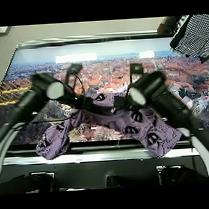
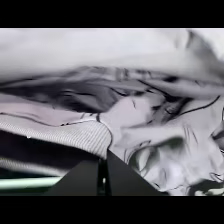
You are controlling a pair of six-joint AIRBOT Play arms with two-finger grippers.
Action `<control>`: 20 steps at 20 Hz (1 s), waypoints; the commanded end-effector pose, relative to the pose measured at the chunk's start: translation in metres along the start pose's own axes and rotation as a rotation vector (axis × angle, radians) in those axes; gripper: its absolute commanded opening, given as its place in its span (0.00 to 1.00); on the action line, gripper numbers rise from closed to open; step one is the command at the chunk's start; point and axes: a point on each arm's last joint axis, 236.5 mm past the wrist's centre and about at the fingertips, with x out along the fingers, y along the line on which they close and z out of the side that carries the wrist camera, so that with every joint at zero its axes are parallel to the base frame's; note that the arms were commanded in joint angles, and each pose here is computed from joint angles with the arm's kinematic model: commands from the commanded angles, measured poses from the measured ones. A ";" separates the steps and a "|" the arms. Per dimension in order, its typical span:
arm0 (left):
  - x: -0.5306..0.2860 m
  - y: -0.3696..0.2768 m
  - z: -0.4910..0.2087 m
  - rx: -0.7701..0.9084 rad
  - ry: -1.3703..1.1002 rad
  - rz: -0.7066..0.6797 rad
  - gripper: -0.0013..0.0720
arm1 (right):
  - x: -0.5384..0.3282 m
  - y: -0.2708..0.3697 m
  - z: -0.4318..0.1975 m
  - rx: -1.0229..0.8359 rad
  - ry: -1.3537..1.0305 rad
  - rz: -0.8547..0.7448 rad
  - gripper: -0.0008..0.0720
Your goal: Fold the clothes and pants, and hang the long-sleeved shirts on hangers.
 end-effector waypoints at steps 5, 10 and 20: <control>-0.120 0.013 -0.034 -0.056 -0.057 -0.017 0.05 | -0.126 0.012 0.014 -0.021 -0.079 0.185 0.05; -0.094 0.009 -0.052 -0.083 0.024 -0.030 0.05 | -0.080 0.010 0.005 -0.090 0.001 0.093 0.05; 0.064 0.007 -0.062 -0.236 0.148 -0.136 0.70 | 0.103 0.029 -0.035 0.047 0.099 0.063 0.05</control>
